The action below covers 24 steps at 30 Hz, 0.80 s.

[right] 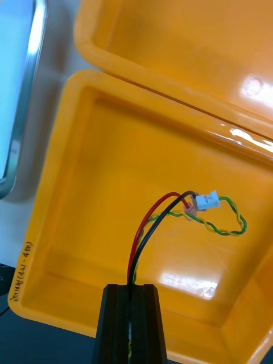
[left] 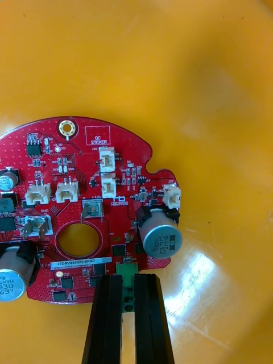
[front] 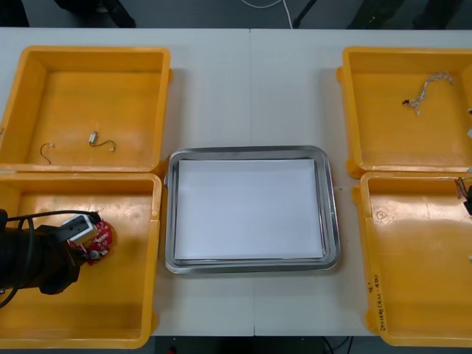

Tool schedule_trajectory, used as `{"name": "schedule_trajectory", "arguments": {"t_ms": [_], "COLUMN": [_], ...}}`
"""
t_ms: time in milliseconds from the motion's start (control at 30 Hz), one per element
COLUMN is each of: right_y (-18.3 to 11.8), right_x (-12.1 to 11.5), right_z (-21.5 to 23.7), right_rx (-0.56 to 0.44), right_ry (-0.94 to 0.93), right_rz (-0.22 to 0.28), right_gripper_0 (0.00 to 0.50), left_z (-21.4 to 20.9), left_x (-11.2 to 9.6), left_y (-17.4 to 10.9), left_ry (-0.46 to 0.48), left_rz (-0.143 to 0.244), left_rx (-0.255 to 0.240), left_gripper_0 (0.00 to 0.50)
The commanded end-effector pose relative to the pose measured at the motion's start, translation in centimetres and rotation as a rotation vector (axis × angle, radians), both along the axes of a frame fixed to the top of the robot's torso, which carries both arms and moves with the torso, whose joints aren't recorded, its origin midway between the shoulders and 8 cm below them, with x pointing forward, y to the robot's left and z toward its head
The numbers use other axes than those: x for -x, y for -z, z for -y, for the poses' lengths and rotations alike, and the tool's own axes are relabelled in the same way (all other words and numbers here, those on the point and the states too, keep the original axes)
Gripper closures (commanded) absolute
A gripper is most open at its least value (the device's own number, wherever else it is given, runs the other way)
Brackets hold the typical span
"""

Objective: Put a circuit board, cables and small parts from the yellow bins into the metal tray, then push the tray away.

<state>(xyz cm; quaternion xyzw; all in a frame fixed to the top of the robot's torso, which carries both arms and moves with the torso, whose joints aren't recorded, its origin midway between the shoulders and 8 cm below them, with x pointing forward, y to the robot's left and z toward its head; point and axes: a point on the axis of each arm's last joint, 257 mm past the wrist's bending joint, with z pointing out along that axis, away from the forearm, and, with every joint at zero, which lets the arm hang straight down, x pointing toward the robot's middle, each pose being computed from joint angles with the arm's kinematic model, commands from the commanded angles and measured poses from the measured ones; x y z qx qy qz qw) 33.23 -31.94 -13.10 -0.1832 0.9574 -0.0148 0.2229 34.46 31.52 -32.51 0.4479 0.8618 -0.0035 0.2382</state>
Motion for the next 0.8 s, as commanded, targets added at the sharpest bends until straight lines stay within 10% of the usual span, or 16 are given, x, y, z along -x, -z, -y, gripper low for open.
{"name": "schedule_trajectory", "arguments": {"t_ms": [33,800], "right_y": [-1.4,-0.8], "right_x": [-0.8,-3.0], "right_z": [-2.5,-10.0], "right_rx": [0.027,0.038], "right_ry": [-0.078,-0.300], "right_rz": [0.028,0.036], "right_gripper_0": [0.500,0.500], "left_z": [-1.0,-2.7], "left_x": [-1.3,-1.8], "left_y": [-1.8,-7.5], "left_ry": [0.103,-0.088], "left_rz": [0.045,0.029], "left_rx": [-0.074,-0.028], "left_gripper_0": [0.500,0.500]}}
